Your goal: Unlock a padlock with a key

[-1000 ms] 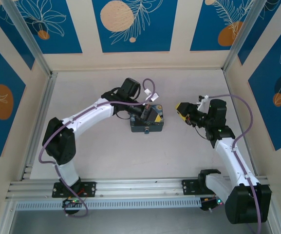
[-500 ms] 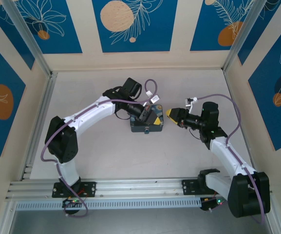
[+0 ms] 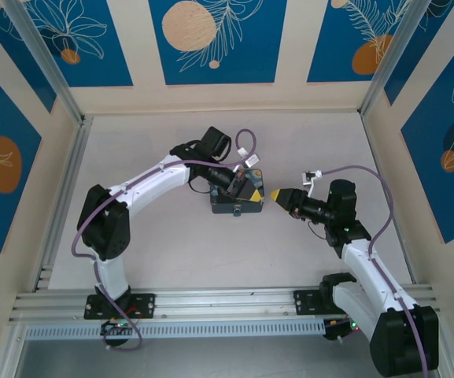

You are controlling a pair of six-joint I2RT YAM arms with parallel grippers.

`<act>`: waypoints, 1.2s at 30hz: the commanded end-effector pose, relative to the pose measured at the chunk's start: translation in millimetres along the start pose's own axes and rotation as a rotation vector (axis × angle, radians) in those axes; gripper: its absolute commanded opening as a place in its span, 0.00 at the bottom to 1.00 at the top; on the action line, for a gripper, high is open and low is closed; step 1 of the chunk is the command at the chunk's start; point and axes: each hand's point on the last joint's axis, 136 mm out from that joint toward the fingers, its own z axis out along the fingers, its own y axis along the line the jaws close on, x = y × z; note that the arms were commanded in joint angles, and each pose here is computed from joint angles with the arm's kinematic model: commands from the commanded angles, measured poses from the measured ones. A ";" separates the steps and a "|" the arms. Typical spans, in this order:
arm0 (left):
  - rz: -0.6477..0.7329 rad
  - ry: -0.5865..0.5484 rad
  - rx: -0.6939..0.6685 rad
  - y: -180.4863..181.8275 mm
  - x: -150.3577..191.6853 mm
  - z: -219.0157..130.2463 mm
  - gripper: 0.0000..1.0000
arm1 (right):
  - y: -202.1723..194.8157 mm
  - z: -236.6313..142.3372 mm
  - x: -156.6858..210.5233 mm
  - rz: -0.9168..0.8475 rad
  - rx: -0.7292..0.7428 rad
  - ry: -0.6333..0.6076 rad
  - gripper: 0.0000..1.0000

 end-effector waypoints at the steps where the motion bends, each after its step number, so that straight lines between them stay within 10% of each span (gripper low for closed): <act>1: 0.025 -0.007 0.027 -9.9 -7.8 -3.0 0.00 | 19.5 -0.4 -0.9 -0.058 -0.010 0.000 0.43; 21: 0.020 -0.015 0.021 -7.1 -12.9 -1.9 0.00 | 21.1 16.0 -0.4 -0.087 0.054 0.037 0.43; 36: 0.026 -0.014 0.007 -5.7 -10.6 -2.6 0.00 | -28.6 -23.5 -33.8 0.124 0.212 -0.156 0.35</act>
